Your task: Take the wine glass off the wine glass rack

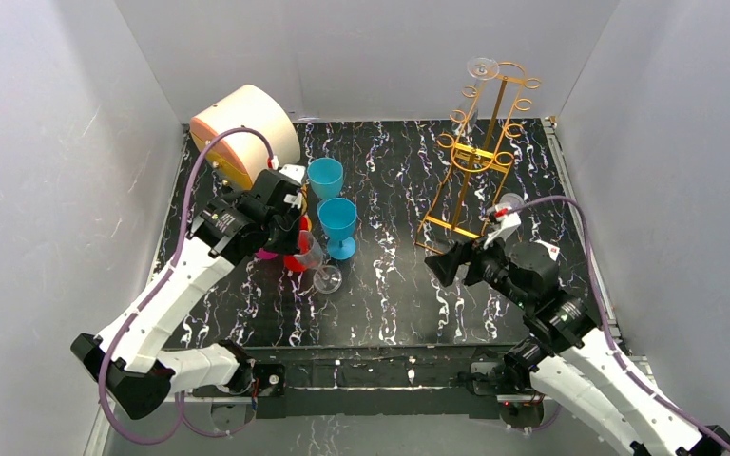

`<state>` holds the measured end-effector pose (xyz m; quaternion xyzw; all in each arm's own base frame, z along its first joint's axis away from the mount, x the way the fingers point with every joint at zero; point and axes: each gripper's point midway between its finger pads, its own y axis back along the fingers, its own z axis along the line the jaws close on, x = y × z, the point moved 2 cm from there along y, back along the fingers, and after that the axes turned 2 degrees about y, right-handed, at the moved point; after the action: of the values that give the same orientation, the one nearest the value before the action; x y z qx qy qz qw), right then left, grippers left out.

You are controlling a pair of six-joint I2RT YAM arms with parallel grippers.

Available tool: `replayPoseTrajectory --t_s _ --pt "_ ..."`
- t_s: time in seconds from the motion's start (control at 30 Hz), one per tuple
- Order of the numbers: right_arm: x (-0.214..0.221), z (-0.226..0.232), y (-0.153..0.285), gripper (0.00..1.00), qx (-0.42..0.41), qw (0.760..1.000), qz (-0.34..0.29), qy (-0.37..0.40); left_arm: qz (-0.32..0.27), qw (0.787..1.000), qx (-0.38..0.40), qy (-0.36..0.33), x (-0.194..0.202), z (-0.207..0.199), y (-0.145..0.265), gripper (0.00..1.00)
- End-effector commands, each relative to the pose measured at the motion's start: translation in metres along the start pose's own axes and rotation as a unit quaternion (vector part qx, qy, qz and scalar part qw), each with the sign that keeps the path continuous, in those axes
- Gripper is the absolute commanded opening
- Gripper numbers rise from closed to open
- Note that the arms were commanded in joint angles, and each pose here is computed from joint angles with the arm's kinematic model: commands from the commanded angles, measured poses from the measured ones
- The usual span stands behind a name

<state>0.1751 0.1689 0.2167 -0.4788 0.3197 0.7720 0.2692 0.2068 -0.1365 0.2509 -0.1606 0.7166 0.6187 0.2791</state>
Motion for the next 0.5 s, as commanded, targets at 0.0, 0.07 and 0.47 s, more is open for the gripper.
replayPoseTrajectory --t_s 0.0,0.07,0.47 --pt "-0.009 0.002 -0.001 0.99 0.062 0.985 0.032 -0.158 0.006 0.999 -0.037 -0.017 0.004 0.014 0.004 0.0" --pt "-0.015 0.01 -0.001 0.99 0.048 0.981 0.033 -0.183 0.008 0.999 -0.045 -0.019 0.006 0.017 0.002 0.0" --pt "-0.033 -0.015 0.032 0.99 0.135 0.955 -0.057 -0.259 0.038 0.995 -0.085 -0.025 0.018 0.027 -0.009 0.0"
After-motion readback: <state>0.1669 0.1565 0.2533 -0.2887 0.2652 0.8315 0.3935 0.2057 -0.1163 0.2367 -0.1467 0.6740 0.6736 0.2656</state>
